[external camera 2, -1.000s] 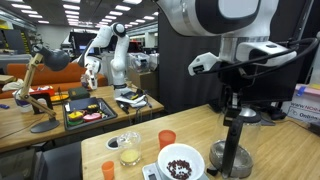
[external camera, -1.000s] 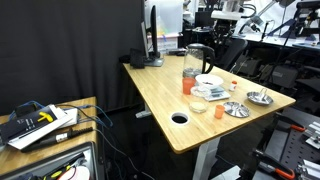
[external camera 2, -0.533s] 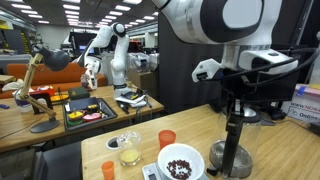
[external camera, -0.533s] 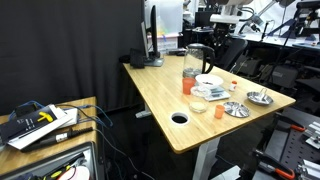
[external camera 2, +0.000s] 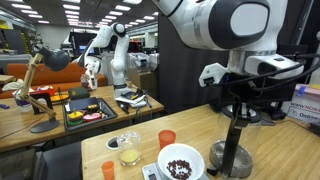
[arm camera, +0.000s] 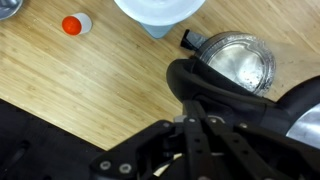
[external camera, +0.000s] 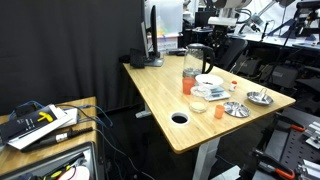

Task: Press the button on the handle of the kettle

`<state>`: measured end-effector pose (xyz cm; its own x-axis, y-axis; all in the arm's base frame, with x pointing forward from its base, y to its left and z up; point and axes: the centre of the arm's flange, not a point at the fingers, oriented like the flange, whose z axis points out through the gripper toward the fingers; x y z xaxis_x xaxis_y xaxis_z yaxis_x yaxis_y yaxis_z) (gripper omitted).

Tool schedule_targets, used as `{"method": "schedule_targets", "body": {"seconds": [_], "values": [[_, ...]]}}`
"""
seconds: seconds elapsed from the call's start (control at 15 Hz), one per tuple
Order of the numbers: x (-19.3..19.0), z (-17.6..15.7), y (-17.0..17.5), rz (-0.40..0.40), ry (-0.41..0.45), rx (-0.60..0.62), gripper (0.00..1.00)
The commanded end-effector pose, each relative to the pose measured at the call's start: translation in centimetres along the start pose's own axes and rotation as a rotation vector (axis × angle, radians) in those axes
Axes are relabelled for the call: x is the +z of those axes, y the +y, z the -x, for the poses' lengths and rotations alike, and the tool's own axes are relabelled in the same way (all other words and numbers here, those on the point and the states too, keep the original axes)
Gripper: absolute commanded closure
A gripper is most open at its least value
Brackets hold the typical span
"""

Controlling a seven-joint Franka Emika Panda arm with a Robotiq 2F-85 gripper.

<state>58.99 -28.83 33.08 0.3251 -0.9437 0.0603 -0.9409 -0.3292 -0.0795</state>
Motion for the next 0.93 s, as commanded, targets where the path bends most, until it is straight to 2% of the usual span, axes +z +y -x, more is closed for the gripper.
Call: {"method": "schedule_targets", "body": {"seconds": [0.0, 0.47, 0.87], "values": [[0.2, -0.9, -0.8, -0.002, 0.011, 0.016, 1.0], [1.3, -0.5, -1.2, 0.009, -0.019, 0.012, 1.0], [2.6, -0.6, -3.2, 0.022, -0.024, 0.016, 1.0]]}}
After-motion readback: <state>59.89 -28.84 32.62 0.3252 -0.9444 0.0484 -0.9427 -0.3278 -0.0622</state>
